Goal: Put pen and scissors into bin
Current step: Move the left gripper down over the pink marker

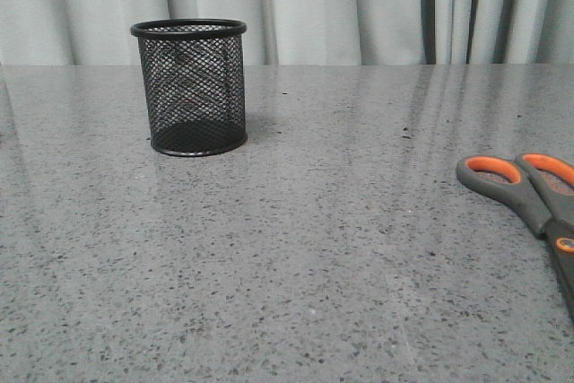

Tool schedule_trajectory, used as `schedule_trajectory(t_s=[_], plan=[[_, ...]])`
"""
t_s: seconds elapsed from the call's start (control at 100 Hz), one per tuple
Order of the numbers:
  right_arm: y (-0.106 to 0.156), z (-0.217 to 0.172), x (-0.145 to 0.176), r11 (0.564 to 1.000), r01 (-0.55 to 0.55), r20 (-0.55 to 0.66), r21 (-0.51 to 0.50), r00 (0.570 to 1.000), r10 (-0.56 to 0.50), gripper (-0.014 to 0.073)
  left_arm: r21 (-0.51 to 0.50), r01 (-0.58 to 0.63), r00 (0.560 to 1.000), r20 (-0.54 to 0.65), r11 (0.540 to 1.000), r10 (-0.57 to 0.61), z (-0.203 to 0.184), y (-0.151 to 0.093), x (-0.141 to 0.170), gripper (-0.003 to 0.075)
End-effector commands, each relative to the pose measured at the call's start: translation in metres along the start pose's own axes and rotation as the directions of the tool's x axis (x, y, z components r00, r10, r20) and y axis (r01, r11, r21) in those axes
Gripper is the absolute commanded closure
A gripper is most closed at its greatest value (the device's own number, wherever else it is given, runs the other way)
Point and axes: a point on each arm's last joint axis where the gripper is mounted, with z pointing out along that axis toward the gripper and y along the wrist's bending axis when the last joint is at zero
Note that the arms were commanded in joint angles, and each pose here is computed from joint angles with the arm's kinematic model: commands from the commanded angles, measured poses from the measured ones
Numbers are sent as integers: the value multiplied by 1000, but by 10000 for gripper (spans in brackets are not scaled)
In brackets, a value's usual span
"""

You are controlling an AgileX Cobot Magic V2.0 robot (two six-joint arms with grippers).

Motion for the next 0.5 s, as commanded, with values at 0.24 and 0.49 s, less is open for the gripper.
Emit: schedule_trajectory(t_s=[0.24,0.49], plan=[[0,-6,-28,998,-60,360,-13,931,61,671,-12,5,998,63,1000,-4,2,0,6,739],[-6,-17,-49,916,-362,562,-173,728,393,671,121,533,765,355,838,-538,-4,8,-21,739]])
